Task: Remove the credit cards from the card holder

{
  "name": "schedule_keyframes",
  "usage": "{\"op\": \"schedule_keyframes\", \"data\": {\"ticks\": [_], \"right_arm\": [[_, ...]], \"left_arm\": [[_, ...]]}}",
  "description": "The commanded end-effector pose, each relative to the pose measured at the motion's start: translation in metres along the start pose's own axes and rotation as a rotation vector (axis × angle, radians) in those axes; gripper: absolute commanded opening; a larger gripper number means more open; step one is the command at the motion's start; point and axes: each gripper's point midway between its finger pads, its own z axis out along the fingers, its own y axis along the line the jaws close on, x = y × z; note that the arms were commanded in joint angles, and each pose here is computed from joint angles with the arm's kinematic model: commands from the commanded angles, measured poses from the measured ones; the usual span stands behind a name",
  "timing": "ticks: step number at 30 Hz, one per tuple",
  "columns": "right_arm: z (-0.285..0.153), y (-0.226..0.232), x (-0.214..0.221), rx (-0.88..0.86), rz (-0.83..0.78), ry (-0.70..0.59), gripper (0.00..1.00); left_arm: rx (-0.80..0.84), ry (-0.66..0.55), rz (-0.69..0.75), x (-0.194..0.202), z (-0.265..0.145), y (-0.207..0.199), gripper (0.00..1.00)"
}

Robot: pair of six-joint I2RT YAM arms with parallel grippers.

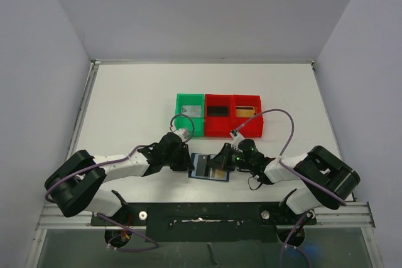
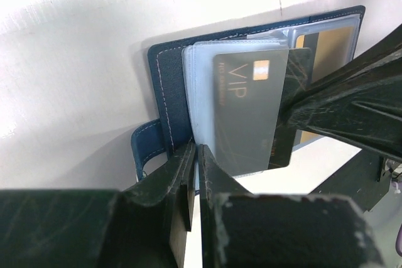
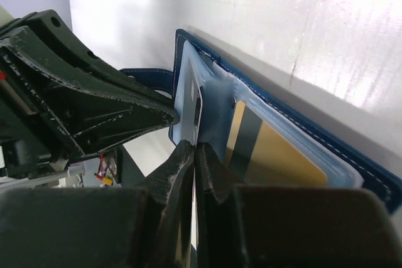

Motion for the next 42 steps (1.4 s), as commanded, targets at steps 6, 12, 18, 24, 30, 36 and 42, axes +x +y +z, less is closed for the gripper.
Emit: {"op": "schedule_keyframes", "data": {"ticks": [6, 12, 18, 24, 30, 36, 42], "right_arm": [[-0.024, 0.001, 0.002, -0.082, -0.01, 0.001, 0.02], [-0.021, -0.005, -0.002, -0.04, -0.003, -0.009, 0.02], [-0.018, -0.011, -0.005, -0.003, 0.011, -0.02, 0.02], [-0.016, -0.009, -0.007, -0.005, 0.013, -0.025, 0.02], [-0.015, -0.004, -0.009, -0.016, 0.016, -0.037, 0.03], [-0.007, 0.008, -0.005, -0.049, 0.008, -0.019, 0.12], [0.006, 0.014, 0.003, -0.052, -0.003, 0.014, 0.14]], "left_arm": [[-0.085, 0.003, 0.023, 0.0, 0.001, 0.016, 0.05], [-0.076, -0.01, 0.032, -0.008, -0.007, 0.006, 0.19], [-0.002, -0.117, 0.074, -0.046, -0.037, -0.03, 0.42], [0.215, -0.075, 0.1, -0.048, -0.029, -0.076, 0.34], [0.128, 0.009, 0.058, -0.024, 0.003, -0.052, 0.12], [0.01, 0.08, 0.033, 0.007, 0.016, -0.013, 0.05], [-0.039, 0.101, 0.014, 0.02, 0.02, 0.003, 0.02]]}}
